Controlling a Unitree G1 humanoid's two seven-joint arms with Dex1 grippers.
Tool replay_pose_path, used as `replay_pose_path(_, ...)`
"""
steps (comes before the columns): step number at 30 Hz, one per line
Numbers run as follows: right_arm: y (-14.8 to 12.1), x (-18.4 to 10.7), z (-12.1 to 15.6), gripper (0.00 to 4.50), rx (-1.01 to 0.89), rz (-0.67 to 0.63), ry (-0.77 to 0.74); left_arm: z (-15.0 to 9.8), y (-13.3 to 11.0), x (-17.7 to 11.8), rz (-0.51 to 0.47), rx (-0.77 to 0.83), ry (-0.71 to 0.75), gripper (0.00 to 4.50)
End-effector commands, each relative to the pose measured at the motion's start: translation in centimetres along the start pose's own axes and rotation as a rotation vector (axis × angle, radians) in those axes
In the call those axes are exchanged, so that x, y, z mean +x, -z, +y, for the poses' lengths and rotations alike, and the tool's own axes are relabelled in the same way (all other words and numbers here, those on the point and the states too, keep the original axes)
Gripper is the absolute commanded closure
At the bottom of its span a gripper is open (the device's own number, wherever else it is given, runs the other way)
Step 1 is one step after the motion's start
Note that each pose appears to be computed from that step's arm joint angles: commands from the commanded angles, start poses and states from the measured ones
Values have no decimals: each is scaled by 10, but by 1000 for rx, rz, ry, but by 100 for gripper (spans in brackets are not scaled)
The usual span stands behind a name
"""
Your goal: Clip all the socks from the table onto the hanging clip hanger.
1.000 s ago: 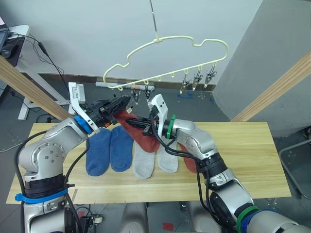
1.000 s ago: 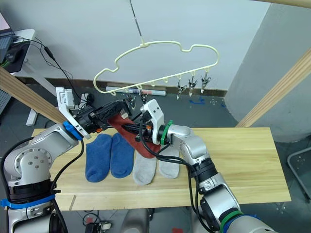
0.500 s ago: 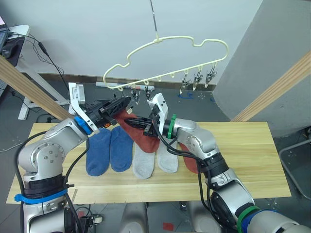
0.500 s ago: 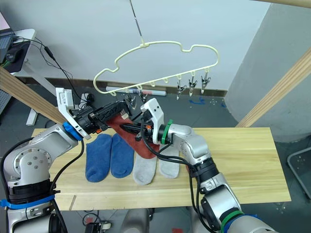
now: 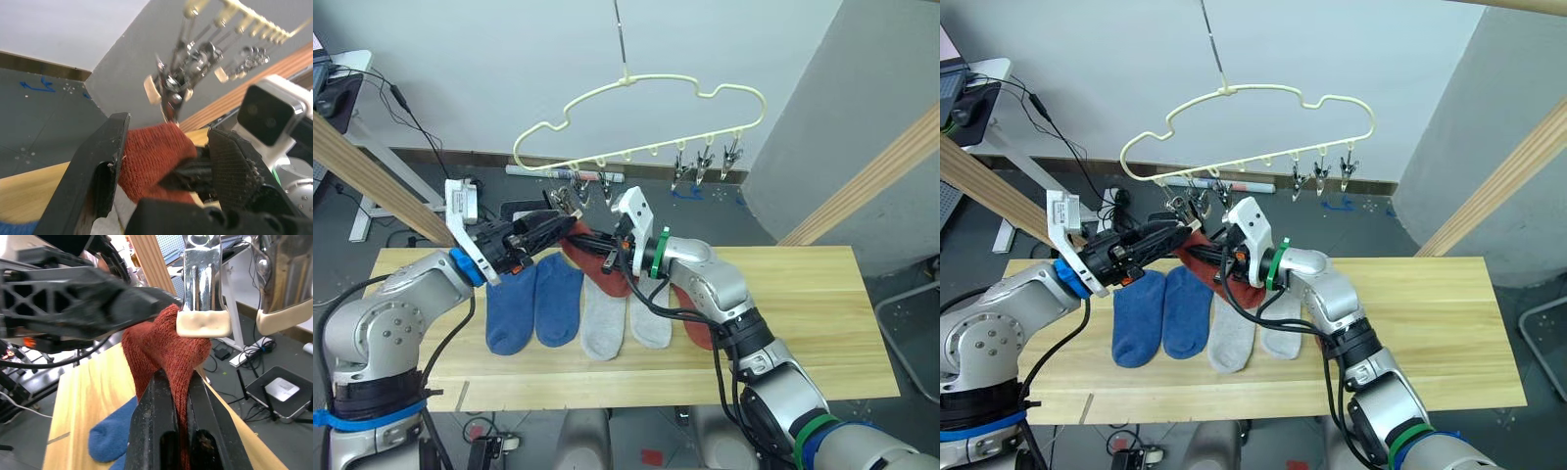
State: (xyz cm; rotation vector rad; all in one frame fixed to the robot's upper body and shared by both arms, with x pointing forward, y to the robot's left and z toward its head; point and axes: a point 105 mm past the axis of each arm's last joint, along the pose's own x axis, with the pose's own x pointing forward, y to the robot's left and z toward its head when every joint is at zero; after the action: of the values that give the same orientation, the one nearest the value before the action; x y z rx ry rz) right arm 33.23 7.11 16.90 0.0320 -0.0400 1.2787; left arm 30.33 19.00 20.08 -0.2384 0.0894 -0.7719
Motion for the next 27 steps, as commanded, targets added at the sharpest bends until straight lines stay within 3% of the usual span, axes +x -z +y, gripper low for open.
replay_pose_path(1, -16, 7, 6, 395, -87, -49, -21, -7, -4, -5, 8, 79, 19, 159)
replay_pose_path(3, -17, 7, 8, 350, -112, -54, -26, -9, -2, -6, 17, 93, 23, 159)
replay_pose_path(8, -14, 8, 9, 184, -172, -28, -34, -10, -3, -10, 21, 124, 18, 159)
replay_pose_path(19, 2, -14, -11, 184, -264, 93, 60, 4, -16, -27, 2, 281, -99, 159)
replay_pose_path(27, -6, -52, -22, 184, -338, 107, 140, 4, -18, -31, 4, 394, -132, 159)
